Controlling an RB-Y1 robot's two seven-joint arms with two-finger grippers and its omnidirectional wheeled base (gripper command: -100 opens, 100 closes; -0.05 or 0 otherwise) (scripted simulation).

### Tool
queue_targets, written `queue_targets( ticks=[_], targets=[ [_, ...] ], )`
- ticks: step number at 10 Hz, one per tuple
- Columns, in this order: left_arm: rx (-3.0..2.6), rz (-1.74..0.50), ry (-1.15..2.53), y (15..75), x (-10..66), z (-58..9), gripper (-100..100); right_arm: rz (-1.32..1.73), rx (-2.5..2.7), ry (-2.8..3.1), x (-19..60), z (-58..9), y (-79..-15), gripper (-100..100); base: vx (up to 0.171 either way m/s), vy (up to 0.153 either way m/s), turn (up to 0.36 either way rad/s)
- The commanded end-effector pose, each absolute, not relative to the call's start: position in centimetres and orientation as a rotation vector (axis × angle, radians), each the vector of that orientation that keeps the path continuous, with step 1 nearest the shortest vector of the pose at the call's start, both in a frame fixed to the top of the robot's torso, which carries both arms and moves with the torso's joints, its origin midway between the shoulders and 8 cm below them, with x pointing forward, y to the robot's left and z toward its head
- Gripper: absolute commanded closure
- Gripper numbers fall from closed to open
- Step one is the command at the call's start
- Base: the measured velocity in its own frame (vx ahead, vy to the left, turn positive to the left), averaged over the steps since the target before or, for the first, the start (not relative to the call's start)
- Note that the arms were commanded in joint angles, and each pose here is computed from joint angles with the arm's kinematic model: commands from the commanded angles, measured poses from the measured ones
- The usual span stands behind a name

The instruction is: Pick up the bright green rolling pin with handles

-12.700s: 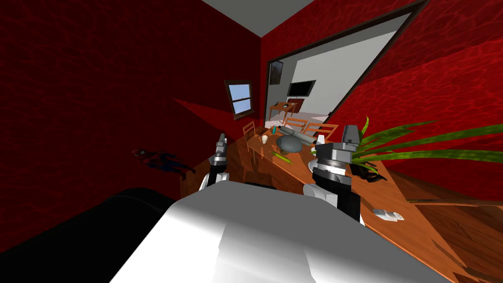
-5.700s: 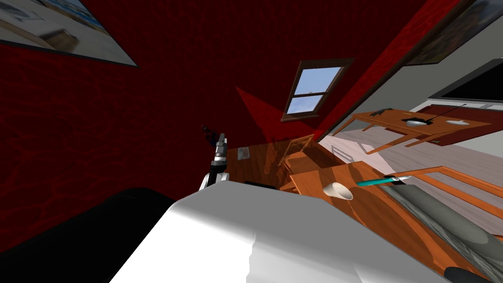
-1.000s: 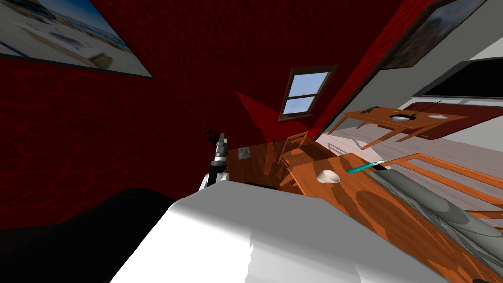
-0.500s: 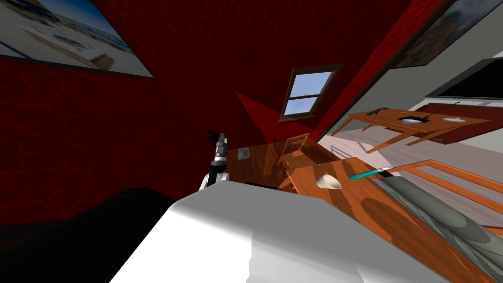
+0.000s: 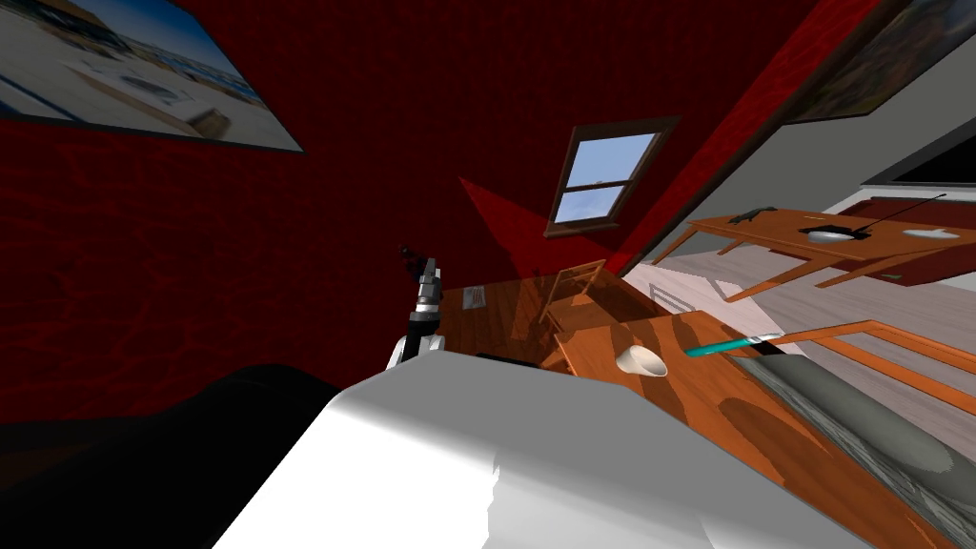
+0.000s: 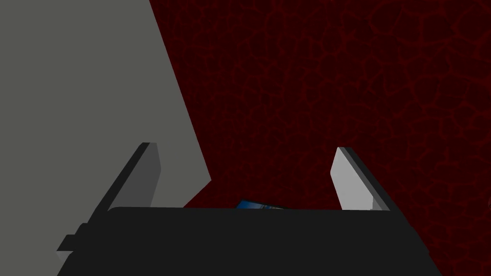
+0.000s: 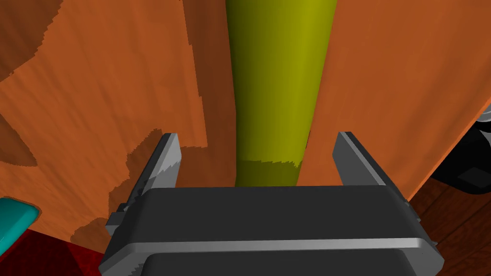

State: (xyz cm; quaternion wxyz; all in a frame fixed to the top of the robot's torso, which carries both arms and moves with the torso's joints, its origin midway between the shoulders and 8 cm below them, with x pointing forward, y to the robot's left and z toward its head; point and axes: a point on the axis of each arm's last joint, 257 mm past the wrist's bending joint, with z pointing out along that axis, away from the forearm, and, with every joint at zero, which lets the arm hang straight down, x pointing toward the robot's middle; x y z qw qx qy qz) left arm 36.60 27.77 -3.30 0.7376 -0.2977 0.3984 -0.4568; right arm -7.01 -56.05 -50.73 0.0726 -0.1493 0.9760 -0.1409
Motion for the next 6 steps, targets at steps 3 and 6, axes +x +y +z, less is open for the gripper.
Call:
queue_targets(
  ticks=[3,6],
  targets=[
    [-0.654,-1.003,0.875,27.77,36.60,-3.30,0,-0.423,-0.442,2.936,-7.21,-51.34,-55.89,100,0.010,-0.008,0.033],
    [-0.654,-1.003,0.875,27.77,36.60,-3.30,0,-0.421,-0.440,2.936,-7.22,-51.35,-55.83,100,0.000,0.000,0.000]
  ],
)
